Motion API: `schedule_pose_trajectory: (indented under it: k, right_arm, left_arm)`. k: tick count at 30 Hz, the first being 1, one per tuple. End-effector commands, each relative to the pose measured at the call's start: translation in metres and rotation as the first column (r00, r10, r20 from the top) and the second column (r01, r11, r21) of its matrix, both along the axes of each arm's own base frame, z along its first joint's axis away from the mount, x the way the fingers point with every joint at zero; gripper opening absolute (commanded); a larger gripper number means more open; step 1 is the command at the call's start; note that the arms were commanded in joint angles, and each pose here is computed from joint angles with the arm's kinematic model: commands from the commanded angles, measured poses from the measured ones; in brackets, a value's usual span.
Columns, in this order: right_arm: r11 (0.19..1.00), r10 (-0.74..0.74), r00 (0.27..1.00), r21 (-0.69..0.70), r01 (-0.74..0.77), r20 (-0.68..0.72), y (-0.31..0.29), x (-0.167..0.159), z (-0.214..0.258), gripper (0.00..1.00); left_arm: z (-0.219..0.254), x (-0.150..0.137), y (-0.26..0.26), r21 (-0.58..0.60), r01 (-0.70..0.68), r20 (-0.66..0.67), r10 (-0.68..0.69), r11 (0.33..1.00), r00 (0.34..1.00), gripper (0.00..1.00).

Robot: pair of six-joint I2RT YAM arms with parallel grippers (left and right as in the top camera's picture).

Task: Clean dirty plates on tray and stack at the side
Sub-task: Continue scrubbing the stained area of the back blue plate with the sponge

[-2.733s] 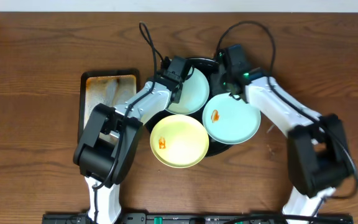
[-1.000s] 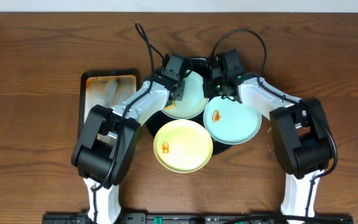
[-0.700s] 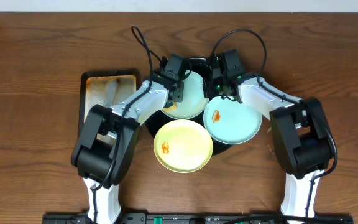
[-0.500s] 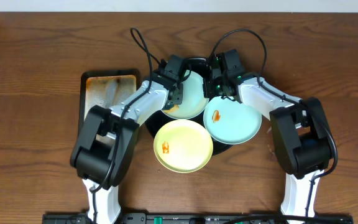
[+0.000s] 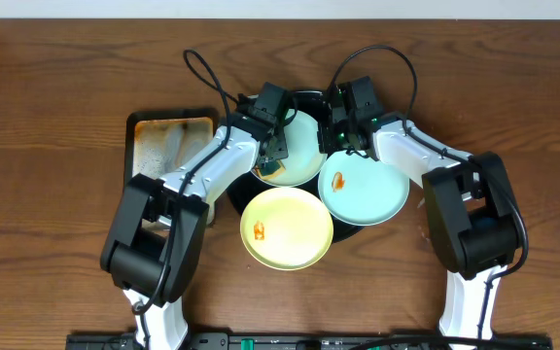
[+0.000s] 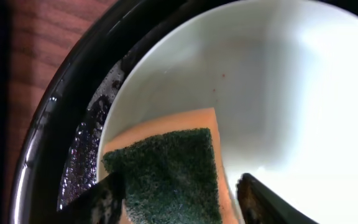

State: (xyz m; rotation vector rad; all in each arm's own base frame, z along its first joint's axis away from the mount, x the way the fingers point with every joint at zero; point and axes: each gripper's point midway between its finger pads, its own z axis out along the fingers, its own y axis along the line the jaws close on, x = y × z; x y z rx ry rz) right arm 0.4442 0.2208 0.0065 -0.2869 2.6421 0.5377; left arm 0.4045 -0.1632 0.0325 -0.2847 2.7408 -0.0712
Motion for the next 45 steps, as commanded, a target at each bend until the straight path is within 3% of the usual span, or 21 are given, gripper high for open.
schedule_pose_trajectory:
  k: [1, 4, 13, 25, 37, 45]
  right_arm:
    - [0.999, -0.019, 0.999, -0.033, 0.018, -0.048, -0.009, -0.006, -0.018, 0.01]
    - [0.999, -0.019, 0.999, -0.033, 0.018, -0.049, -0.009, -0.007, -0.018, 0.01]
    - [0.999, -0.019, 0.999, -0.034, 0.018, -0.051, -0.009, -0.007, -0.018, 0.01]
    - [0.999, -0.019, 0.998, -0.034, 0.018, -0.051, -0.010, -0.007, -0.018, 0.01]
    - [0.999, -0.019, 0.998, -0.034, 0.018, -0.051, -0.010, -0.007, -0.018, 0.01]
    - [0.999, -0.019, 0.998, -0.035, 0.017, -0.054, -0.010, -0.008, -0.018, 0.01]
  left_arm:
    - [-0.003, -0.001, 0.007, -0.047, -0.110, -0.022, 0.109, 0.993, 0.994, 0.62]
    - [0.003, 0.000, 0.005, -0.100, -0.115, -0.033, 0.112, 0.988, 0.993, 0.67]
    - [0.031, 0.001, 0.009, -0.137, -0.148, 0.007, 0.151, 0.979, 0.989, 0.68]
    - [0.012, -0.017, 0.006, -0.177, -0.278, -0.098, 0.264, 0.944, 0.959, 0.61]
    - [-0.034, -0.022, 0.000, -0.133, -0.275, -0.156, 0.253, 0.952, 0.955, 0.61]
    - [-0.036, -0.014, -0.002, -0.121, -0.174, -0.125, 0.159, 0.977, 0.979, 0.14]
